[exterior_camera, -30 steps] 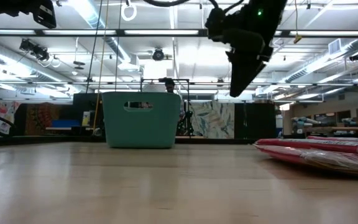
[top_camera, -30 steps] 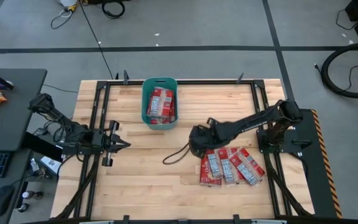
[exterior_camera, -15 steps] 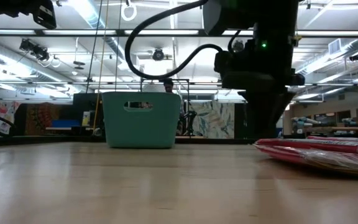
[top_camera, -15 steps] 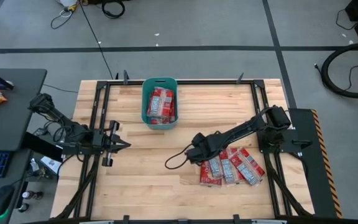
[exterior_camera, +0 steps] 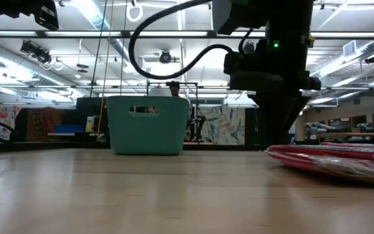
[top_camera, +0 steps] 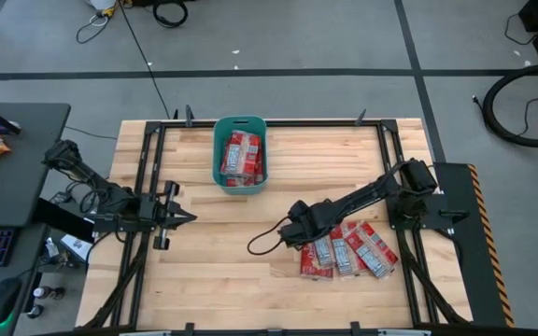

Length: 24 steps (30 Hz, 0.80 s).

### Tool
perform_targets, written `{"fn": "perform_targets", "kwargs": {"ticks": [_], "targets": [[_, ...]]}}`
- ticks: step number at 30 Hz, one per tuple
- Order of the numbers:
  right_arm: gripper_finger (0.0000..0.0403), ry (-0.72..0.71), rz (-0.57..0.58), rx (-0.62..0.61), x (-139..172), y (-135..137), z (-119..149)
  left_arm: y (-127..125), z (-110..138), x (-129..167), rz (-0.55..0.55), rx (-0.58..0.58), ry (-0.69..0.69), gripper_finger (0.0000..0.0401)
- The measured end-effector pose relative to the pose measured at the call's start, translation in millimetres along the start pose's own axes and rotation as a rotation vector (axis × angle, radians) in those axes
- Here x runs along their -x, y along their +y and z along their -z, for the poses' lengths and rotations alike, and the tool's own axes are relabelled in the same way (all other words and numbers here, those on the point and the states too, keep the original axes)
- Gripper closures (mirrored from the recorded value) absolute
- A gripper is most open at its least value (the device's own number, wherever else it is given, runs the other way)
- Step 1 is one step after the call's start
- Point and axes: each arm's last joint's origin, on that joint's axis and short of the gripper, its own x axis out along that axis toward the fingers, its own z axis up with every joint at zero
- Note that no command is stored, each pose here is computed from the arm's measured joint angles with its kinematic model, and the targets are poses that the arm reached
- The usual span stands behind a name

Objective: Sort popcorn bags into baskets
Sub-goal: Put the red popcorn bag into the green bin

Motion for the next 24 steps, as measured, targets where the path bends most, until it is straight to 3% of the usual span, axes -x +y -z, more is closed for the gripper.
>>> {"fn": "perform_targets", "kwargs": {"ticks": [24], "targets": [[0.0288,-0.003,0.007,-0.022,-1.3,3.5,5.4,0.0,0.0,0.0,0.0,0.001,0.0,0.0388]]}}
